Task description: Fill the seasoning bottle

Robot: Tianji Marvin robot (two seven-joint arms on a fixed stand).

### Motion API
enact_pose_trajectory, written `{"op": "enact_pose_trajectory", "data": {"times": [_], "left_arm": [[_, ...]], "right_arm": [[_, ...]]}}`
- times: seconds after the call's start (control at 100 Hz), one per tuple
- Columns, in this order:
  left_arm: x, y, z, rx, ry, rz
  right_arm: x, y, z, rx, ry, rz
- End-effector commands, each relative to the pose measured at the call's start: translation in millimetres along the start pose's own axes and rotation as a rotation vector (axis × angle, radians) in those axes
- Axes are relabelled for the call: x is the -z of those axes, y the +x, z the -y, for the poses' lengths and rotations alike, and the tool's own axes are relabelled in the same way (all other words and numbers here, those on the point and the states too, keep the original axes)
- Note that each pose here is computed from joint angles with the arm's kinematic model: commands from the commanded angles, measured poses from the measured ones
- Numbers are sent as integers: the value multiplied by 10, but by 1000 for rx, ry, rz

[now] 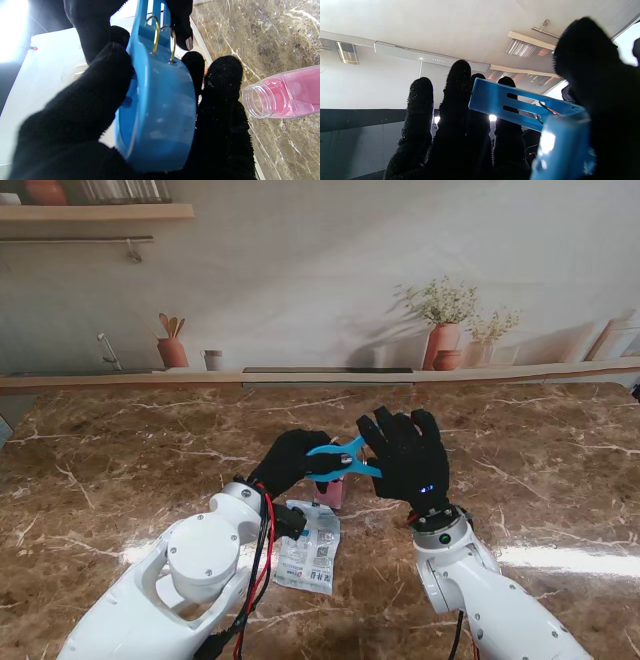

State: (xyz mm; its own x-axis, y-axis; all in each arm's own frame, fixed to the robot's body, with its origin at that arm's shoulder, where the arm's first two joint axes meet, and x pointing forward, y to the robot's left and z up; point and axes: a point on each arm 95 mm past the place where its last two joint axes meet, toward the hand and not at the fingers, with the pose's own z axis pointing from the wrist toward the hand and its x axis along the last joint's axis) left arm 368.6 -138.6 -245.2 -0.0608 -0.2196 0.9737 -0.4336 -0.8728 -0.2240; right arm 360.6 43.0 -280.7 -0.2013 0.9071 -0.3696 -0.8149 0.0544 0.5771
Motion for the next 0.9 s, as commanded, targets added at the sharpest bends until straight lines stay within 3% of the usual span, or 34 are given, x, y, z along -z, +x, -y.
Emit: {"op": "enact_pose_trajectory", "data": {"times": [0.0,0.62,0.79,0.89], "left_arm": [[21,-20,15,-1,-8,8],[51,-54,15,-46,-49,-22],[29,-78,-9,-97,-90,-13],[3,-93,-34,-123,-68,-16]], "right_arm": [[4,-35,29,0,9,9],[8,-40,60,-24,-60,31],[13,-30,71,-25,-65,30],[28,-4,67,-38,-52,19]]}}
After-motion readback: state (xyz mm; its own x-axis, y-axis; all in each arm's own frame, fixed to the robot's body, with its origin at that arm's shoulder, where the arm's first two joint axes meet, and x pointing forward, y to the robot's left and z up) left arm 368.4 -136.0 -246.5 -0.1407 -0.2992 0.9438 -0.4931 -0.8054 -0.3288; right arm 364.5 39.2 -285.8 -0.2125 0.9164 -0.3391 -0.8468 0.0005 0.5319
